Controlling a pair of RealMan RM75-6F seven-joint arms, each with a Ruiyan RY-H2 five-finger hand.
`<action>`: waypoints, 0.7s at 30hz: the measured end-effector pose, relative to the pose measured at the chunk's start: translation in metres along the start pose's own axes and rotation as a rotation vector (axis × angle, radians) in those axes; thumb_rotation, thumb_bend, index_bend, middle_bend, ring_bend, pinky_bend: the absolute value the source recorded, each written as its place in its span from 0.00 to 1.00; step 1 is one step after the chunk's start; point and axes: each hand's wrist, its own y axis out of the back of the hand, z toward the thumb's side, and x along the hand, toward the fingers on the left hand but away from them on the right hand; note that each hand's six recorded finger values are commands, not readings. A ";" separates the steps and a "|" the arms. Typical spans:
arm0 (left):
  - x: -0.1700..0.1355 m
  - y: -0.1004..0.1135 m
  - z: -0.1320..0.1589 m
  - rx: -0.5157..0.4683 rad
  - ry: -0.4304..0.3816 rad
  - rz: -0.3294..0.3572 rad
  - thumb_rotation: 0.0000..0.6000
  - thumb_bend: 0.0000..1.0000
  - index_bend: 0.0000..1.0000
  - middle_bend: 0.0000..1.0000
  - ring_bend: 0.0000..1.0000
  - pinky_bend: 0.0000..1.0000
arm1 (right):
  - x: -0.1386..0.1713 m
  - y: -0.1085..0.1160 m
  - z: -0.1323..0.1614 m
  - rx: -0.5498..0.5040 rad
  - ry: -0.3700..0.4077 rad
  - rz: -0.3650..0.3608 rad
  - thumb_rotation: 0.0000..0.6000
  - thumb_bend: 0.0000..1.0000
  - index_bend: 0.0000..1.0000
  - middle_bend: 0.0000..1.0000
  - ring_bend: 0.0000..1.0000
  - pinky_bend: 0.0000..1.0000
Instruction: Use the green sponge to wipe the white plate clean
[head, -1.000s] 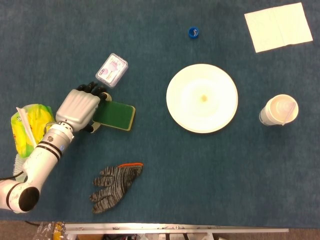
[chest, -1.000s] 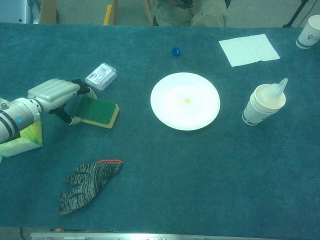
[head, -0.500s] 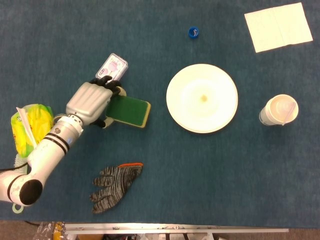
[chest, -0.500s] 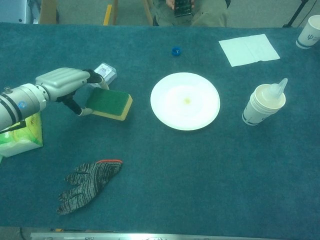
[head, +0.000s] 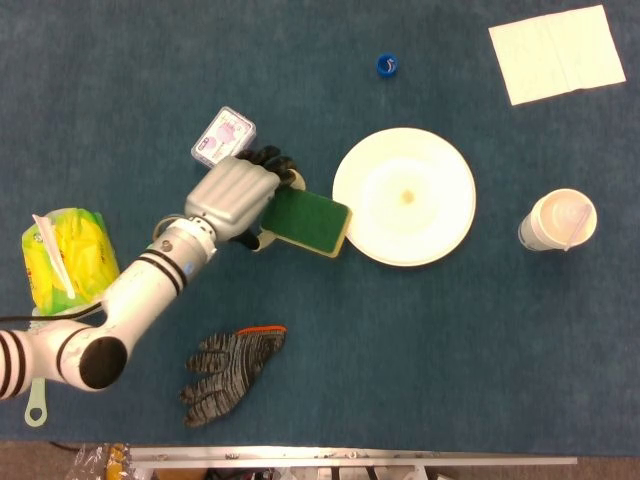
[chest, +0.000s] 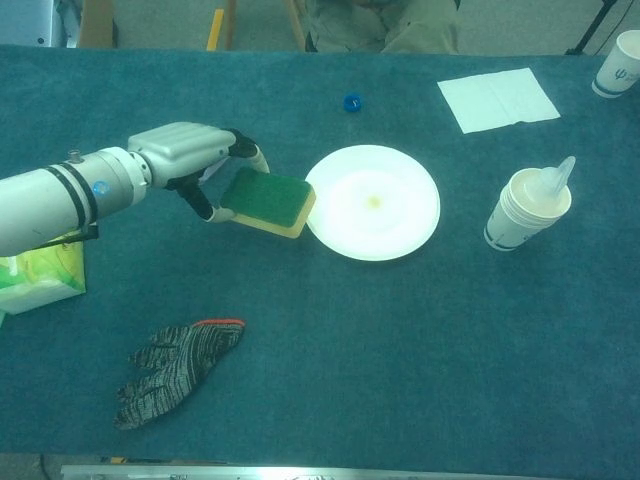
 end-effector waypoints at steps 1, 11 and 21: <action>0.002 0.000 0.003 0.002 -0.003 -0.004 1.00 0.29 0.30 0.17 0.09 0.16 | 0.000 0.000 -0.001 -0.001 -0.001 0.000 1.00 0.21 0.41 0.36 0.28 0.47; 0.025 -0.008 0.030 0.009 -0.025 -0.050 1.00 0.29 0.29 0.16 0.09 0.16 | -0.001 -0.001 -0.003 -0.008 -0.001 0.005 1.00 0.21 0.41 0.36 0.28 0.47; 0.046 -0.011 0.042 0.013 0.006 -0.054 1.00 0.29 0.29 0.16 0.09 0.16 | -0.002 0.000 -0.006 -0.012 -0.004 0.006 1.00 0.21 0.41 0.36 0.27 0.47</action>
